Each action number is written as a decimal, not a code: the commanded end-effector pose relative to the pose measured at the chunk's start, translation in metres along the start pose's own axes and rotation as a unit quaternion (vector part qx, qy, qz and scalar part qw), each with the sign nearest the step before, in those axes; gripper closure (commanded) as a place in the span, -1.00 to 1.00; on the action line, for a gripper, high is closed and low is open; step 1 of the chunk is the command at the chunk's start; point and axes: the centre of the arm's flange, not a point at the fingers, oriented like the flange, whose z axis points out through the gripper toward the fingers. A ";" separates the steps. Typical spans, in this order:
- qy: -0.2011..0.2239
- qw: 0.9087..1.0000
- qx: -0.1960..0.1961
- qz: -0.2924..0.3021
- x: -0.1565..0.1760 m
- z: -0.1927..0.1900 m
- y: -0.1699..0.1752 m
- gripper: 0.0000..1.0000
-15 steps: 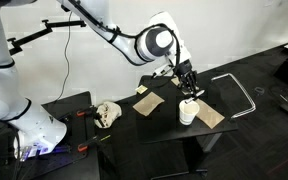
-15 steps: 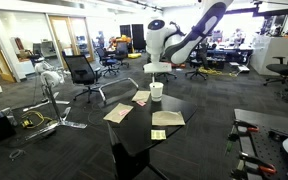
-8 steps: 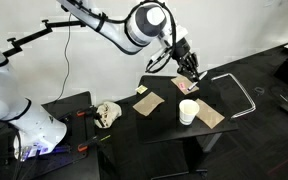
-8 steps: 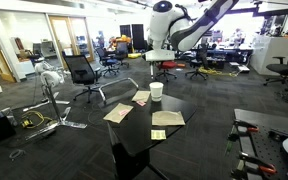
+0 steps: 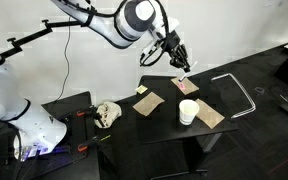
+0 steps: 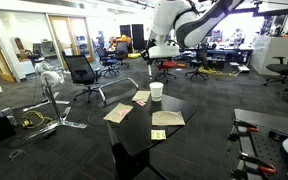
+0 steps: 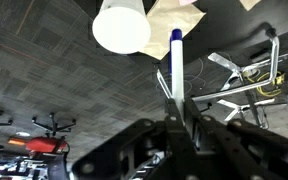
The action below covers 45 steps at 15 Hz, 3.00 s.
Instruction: Remove the white pen from the white cup
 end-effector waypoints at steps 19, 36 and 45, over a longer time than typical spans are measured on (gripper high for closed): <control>-0.223 0.913 0.039 -0.339 -0.058 0.020 0.063 0.94; -0.260 0.831 0.024 -0.492 -0.110 0.096 0.092 0.94; -0.261 0.813 0.025 -0.520 -0.129 0.131 0.088 0.94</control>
